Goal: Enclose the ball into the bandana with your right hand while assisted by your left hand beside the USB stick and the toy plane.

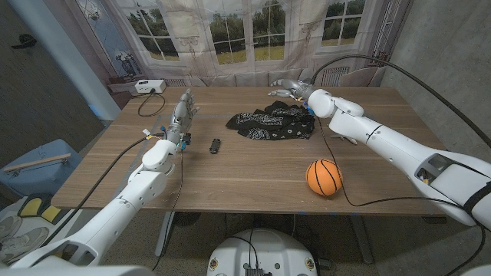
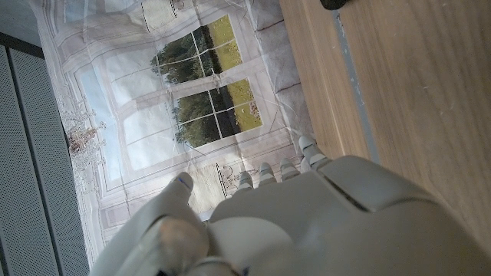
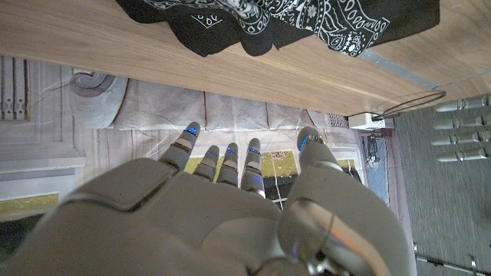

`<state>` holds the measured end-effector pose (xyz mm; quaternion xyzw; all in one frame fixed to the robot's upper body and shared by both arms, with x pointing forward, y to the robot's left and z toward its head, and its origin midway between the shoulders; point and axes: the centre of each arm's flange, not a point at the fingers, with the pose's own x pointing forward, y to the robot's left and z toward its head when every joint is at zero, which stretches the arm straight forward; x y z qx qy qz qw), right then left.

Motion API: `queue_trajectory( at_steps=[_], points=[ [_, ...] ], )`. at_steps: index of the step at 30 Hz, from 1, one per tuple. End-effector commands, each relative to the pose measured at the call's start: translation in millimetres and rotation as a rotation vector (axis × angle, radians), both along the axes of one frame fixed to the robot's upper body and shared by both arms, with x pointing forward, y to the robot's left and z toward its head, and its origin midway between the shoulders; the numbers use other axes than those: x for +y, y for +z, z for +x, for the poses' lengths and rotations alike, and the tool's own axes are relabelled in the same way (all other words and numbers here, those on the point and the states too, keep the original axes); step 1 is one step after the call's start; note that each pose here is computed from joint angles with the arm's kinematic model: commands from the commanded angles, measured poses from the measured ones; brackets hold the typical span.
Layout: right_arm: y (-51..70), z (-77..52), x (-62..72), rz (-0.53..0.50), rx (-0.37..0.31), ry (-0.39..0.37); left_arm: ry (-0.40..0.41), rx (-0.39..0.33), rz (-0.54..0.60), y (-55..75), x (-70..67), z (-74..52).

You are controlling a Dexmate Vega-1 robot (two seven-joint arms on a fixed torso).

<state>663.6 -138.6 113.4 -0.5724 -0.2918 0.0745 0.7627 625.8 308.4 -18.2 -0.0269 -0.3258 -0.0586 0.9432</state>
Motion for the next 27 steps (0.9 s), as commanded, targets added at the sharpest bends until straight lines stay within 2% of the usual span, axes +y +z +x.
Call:
queue_trajectory(
  at_steps=[1, 11, 18, 27],
  points=[
    [-1.1, 17.6, 0.1, -0.248, -0.003, -0.195, 0.004, 0.005, -0.009, -0.1, -1.4, 3.6],
    [-5.9, 27.7, 7.4, -0.347, 0.024, -0.237, 0.013, 0.011, -0.011, -0.2, -1.5, 2.7],
    [-13.8, 35.8, 9.0, -0.420, 0.056, -0.280, 0.013, 0.016, -0.007, 1.5, -3.9, 4.7],
    [-19.1, 46.0, 16.4, -0.475, 0.125, -0.263, 0.007, 0.031, -0.007, 0.1, -6.7, 8.8]
  ],
)
